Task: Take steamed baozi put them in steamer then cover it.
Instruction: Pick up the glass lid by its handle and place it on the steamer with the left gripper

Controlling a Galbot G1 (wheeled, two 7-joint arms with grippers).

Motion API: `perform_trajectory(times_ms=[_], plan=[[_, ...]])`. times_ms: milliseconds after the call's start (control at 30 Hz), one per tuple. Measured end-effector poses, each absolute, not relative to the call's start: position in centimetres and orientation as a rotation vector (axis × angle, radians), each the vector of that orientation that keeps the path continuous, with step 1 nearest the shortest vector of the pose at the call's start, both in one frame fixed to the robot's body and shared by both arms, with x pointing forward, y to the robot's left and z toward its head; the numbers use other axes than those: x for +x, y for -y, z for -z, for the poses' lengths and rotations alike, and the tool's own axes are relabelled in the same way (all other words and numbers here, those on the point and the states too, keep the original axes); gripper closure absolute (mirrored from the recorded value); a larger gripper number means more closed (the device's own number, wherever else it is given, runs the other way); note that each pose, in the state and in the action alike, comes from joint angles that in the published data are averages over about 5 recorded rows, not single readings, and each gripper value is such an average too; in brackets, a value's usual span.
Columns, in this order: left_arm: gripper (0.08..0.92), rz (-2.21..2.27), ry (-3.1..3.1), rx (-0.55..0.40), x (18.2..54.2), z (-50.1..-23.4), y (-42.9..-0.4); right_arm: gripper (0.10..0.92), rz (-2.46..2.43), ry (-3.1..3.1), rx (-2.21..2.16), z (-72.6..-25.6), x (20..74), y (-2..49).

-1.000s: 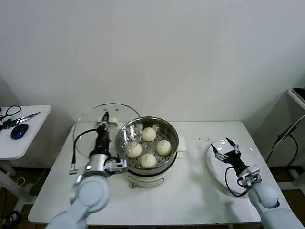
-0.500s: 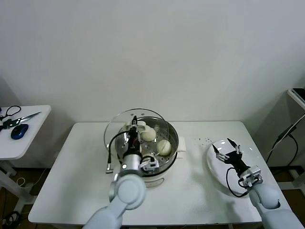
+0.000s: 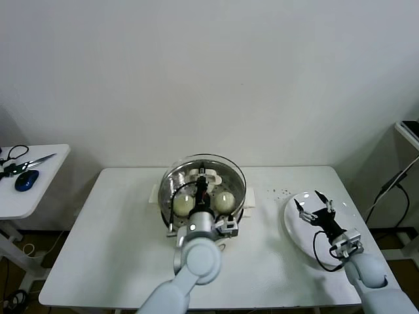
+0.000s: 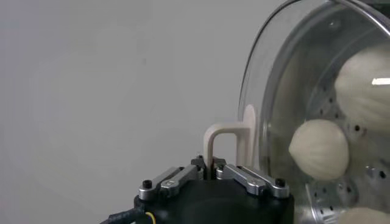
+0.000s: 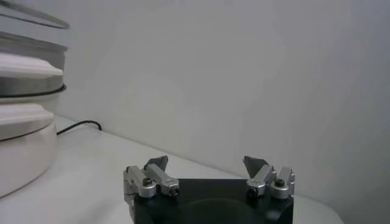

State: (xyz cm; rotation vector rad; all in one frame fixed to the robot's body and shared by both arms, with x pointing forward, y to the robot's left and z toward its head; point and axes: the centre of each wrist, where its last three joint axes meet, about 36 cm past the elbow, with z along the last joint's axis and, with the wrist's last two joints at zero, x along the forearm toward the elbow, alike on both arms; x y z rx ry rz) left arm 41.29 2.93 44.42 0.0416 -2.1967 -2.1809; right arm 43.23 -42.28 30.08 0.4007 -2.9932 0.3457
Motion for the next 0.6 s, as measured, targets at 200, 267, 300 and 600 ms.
perform_trajectory(times_ms=[200,267,300,600], plan=[[0.852,2.180,2.168,0.029,41.4,-43.8,-2.7,0.200,-0.351,2.994,0.402,-30.0,43.3,42.3],[0.852,2.180,2.161,0.027,41.4,-43.6,-2.7,0.200,-0.352,2.994,0.403,-30.0,43.4,42.3],[0.852,2.180,2.158,0.026,41.5,-43.5,-2.8,0.200,-0.352,2.995,0.403,-30.0,43.4,42.3],[0.852,2.176,2.145,0.022,41.6,-43.0,-2.8,0.200,-0.359,2.995,0.410,-30.0,43.5,42.3]])
